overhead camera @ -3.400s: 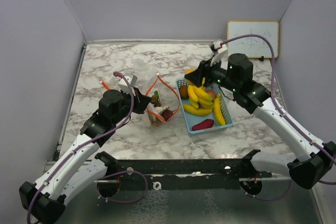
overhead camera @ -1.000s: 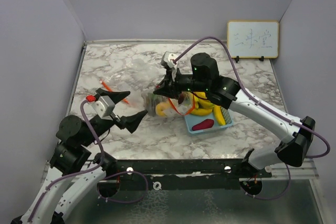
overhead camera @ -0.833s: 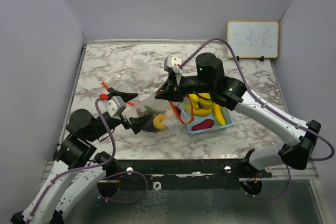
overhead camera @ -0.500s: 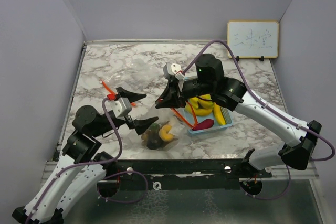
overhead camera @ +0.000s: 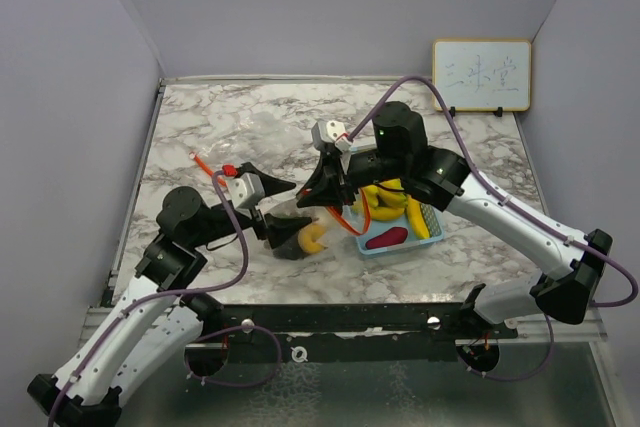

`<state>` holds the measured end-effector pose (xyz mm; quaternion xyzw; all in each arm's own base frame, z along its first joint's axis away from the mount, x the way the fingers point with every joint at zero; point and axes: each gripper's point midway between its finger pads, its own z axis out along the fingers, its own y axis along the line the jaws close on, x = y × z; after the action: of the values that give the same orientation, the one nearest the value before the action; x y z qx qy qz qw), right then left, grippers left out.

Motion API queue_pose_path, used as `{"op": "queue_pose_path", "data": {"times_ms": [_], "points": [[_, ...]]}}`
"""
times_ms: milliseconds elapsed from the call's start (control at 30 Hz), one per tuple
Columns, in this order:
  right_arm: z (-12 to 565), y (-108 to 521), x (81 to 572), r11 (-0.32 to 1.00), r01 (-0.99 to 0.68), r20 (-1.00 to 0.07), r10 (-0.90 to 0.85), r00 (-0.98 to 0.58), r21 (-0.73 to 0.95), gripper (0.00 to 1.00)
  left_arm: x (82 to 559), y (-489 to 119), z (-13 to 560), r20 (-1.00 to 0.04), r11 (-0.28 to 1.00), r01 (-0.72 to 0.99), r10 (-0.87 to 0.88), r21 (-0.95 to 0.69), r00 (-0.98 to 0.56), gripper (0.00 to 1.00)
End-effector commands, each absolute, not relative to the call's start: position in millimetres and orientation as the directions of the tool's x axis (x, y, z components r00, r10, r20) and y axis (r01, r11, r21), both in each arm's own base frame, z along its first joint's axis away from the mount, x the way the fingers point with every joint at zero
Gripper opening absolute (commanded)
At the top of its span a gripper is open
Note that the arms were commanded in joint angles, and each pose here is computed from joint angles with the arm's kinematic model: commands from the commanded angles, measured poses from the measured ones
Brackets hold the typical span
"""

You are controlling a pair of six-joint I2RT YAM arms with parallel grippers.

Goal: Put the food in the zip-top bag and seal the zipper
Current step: Zip the zipper food storage bag at the center of the board.

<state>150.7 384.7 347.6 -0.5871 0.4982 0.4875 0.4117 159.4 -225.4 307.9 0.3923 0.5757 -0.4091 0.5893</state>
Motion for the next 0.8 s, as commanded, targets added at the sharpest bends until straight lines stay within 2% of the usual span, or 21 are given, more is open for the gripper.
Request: {"op": "queue_pose_path", "data": {"times_ms": [0, 67, 100, 200, 233, 333, 433, 533, 600, 667, 767], "points": [[357, 389, 146, -0.202, -0.979, -0.989, -0.140, 0.047, -0.018, 0.03, 159, -230, 324, -0.996, 0.338, 0.941, -0.081, 0.003, 0.032, 0.73], [356, 390, 145, -0.206, -0.979, -0.989, -0.139, 0.042, -0.012, 0.03, 165, -231, 325, -0.996, 0.351, 0.936, -0.086, -0.007, 0.024, 0.63], [355, 390, 145, -0.209, -0.978, -0.989, -0.140, 0.039, -0.009, 0.03, 167, -232, 325, -0.996, 0.353, 0.936, -0.085, -0.013, 0.018, 0.55], [354, 391, 145, -0.210, -0.978, -0.989, -0.142, 0.034, -0.003, 0.03, 173, -237, 322, -0.997, 0.347, 0.937, -0.073, -0.042, -0.018, 0.06], [353, 391, 147, -0.199, -0.980, -0.989, -0.144, 0.033, -0.003, 0.03, 174, -239, 319, -0.997, 0.339, 0.939, -0.067, -0.054, -0.033, 0.00], [355, 389, 156, -0.135, -0.991, -0.988, -0.148, 0.037, -0.017, 0.09, 167, -245, 312, -0.998, 0.281, 0.957, -0.036, -0.065, -0.057, 0.00], [359, 383, 172, -0.021, -0.998, -0.987, -0.147, 0.066, -0.063, 0.30, 173, -243, 304, -0.995, 0.317, 0.943, -0.025, -0.104, -0.101, 0.00], [366, 370, 178, 0.060, -0.991, -0.985, -0.135, 0.109, -0.118, 0.44, 180, -238, 302, -0.993, 0.374, 0.920, -0.025, -0.116, -0.115, 0.00], [373, 363, 172, 0.059, -0.987, -0.983, -0.113, 0.143, -0.150, 0.53, 181, -236, 304, -0.993, 0.388, 0.914, -0.031, -0.117, -0.114, 0.00], [377, 357, 161, 0.021, -0.984, -0.981, -0.087, 0.174, -0.176, 0.58, 179, -236, 307, -0.994, 0.384, 0.916, -0.039, -0.112, -0.105, 0.00], [380, 353, 153, -0.007, -0.980, -0.977, -0.077, 0.197, -0.197, 0.58, 178, -235, 310, -0.994, 0.379, 0.919, -0.045, -0.108, -0.098, 0.00]]}}
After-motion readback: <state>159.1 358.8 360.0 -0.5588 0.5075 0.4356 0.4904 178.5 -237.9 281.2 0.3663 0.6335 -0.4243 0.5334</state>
